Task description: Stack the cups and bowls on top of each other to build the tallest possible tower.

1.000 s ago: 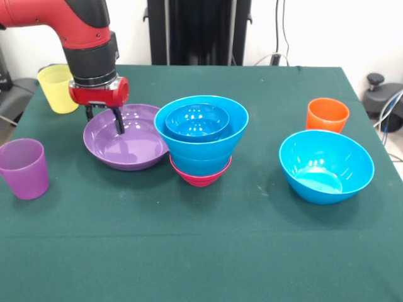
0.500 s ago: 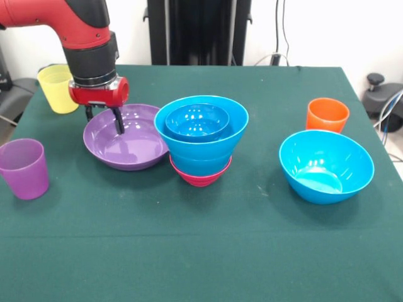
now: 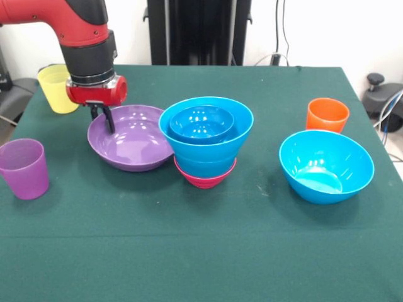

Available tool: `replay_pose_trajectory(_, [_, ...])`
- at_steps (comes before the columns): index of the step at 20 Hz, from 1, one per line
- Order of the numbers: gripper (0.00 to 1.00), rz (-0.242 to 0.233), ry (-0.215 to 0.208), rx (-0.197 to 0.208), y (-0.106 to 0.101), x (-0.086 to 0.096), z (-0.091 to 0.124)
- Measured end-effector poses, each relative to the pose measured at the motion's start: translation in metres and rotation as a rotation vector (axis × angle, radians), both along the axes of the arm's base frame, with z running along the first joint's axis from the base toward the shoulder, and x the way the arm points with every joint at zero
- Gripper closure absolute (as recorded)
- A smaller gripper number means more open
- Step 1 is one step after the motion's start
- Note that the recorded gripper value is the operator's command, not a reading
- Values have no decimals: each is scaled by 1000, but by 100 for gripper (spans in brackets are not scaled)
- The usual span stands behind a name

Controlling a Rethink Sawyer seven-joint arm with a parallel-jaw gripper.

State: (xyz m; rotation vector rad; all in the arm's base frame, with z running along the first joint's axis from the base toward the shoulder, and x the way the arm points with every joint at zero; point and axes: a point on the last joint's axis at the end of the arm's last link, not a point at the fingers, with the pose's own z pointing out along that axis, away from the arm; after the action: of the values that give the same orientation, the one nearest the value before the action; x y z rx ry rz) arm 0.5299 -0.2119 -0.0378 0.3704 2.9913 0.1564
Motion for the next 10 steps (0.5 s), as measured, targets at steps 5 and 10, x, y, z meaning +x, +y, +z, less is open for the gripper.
replay_pose_trajectory(5, [100,-2,-28,-6,-8,8,10])
replay_pose_trajectory(10, [100,-6,-48,-12,-28,6,16])
